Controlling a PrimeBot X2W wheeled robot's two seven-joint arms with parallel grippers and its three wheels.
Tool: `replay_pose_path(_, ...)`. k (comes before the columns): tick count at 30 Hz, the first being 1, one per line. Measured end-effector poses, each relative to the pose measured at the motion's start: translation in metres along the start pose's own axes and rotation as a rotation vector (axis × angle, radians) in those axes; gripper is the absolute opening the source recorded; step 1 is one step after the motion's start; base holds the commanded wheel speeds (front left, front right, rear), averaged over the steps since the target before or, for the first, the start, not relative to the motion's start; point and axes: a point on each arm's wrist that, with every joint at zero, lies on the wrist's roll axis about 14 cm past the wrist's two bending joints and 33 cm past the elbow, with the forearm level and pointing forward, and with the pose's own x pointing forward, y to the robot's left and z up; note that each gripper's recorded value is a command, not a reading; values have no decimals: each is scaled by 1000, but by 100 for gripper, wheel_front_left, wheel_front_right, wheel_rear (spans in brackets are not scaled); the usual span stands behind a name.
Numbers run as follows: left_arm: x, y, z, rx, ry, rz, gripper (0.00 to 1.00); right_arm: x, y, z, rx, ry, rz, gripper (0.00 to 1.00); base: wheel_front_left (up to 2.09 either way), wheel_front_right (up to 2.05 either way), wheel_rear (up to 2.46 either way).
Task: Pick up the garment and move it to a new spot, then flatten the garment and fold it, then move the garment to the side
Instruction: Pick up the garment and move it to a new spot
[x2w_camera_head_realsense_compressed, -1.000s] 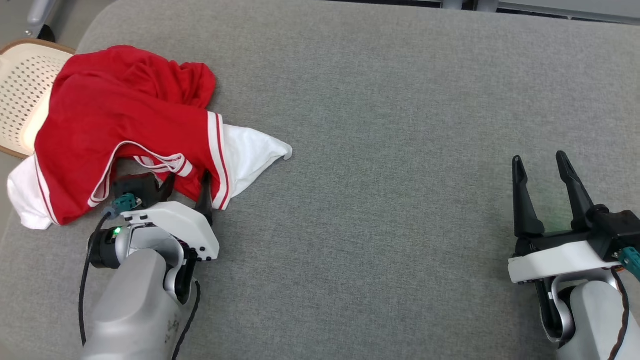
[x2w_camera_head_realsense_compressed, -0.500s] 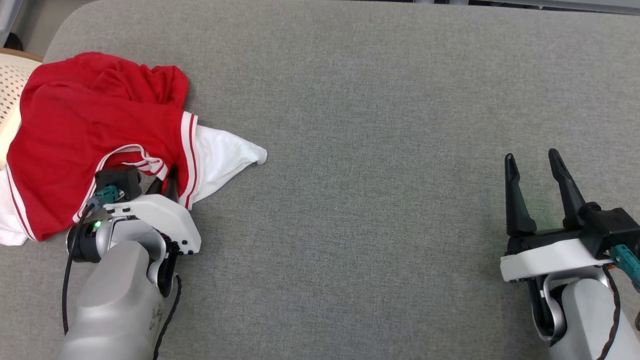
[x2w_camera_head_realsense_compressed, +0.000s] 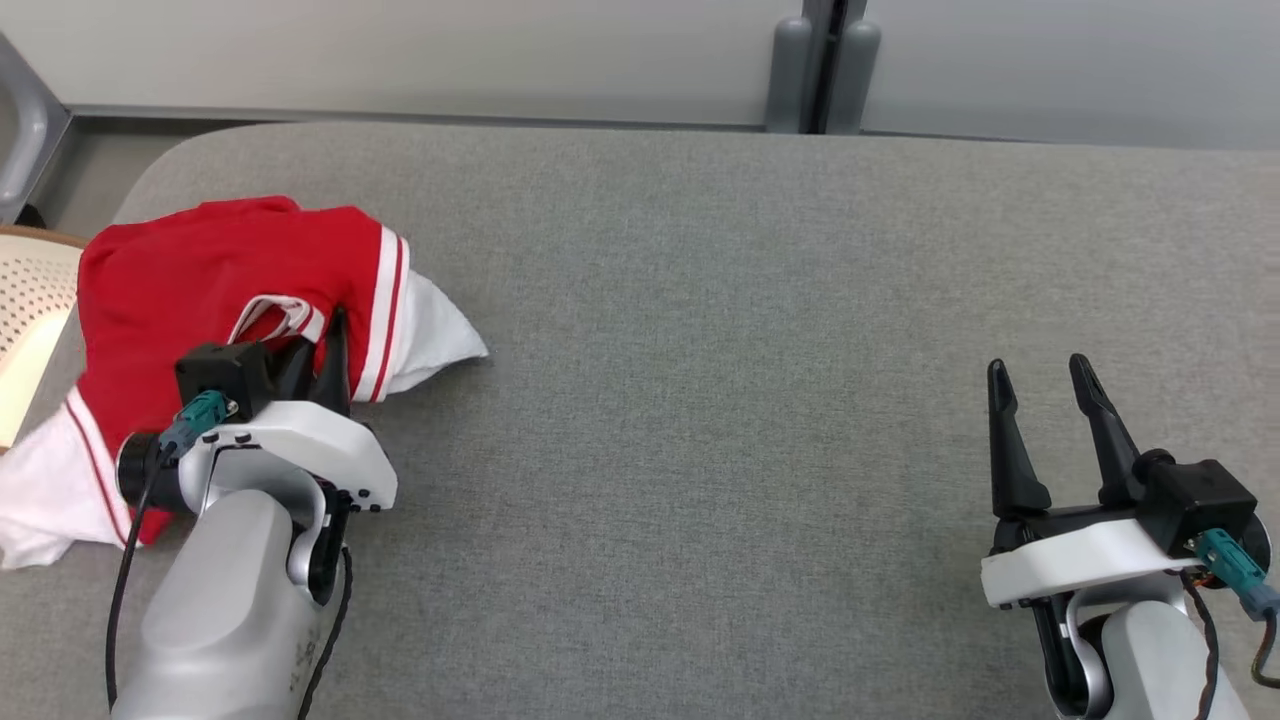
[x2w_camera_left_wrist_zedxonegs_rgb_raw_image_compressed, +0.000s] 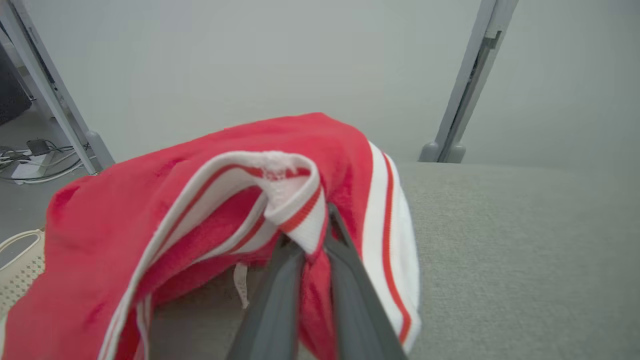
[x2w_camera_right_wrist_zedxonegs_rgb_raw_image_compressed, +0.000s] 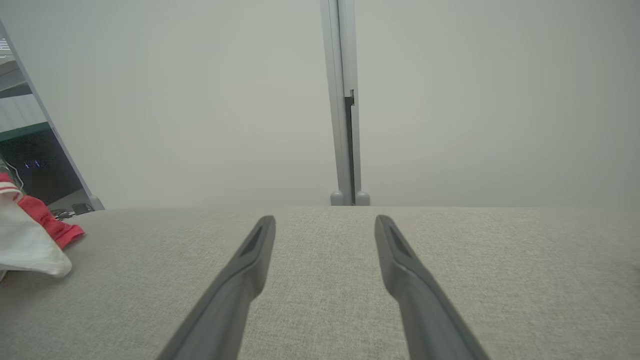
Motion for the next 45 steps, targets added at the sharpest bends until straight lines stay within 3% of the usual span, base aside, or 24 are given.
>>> replay_pose_path(7, -4, -59, 54, 15, -192, -164, 0, -17, -12, 21, 5, -49, -53, 100, 0, 0, 0)
replay_pose_path(14, -11, -135, 92, 11, -278, -369, 0, -33, -34, 32, 7, -77, -126, 100, 0, 0, 0)
replay_pose_path(17, -21, -178, 106, -115, -279, -494, 0, -41, -45, 35, 3, -84, -162, 100, 0, 0, 0)
replay_pose_path(24, -68, -277, 153, -264, -324, -816, 0, -63, -85, 51, 6, -129, -290, 100, 0, 0, 0)
replay_pose_path(28, -111, -327, 184, -492, -278, -1013, 0, -76, -99, 57, 18, -150, -337, 100, 0, 0, 0)
replay_pose_path(31, -134, -345, 208, -647, -248, -1100, 0, -87, -109, 58, 18, -151, -376, 100, 0, 0, 0)
replay_pose_path(33, -135, -350, 216, -730, -207, -1098, 0, -94, -115, 55, 29, -148, -402, 100, 0, 0, 0)
replay_pose_path(36, -112, -350, 208, -732, -168, -1011, 0, -94, -115, 51, 37, -139, -403, 100, 0, 0, 0)
replay_pose_path(39, -70, -339, 165, -781, 16, -857, 0, -91, -115, 47, 39, -129, -399, 100, 0, 0, 0)
replay_pose_path(42, -23, -308, 106, -758, 165, -660, 0, -84, -113, 44, 44, -122, -388, 100, 0, 0, 0)
replay_pose_path(45, 23, -255, 54, -685, 234, -452, 0, -75, -112, 40, 53, -113, -375, 100, 0, 0, 0)
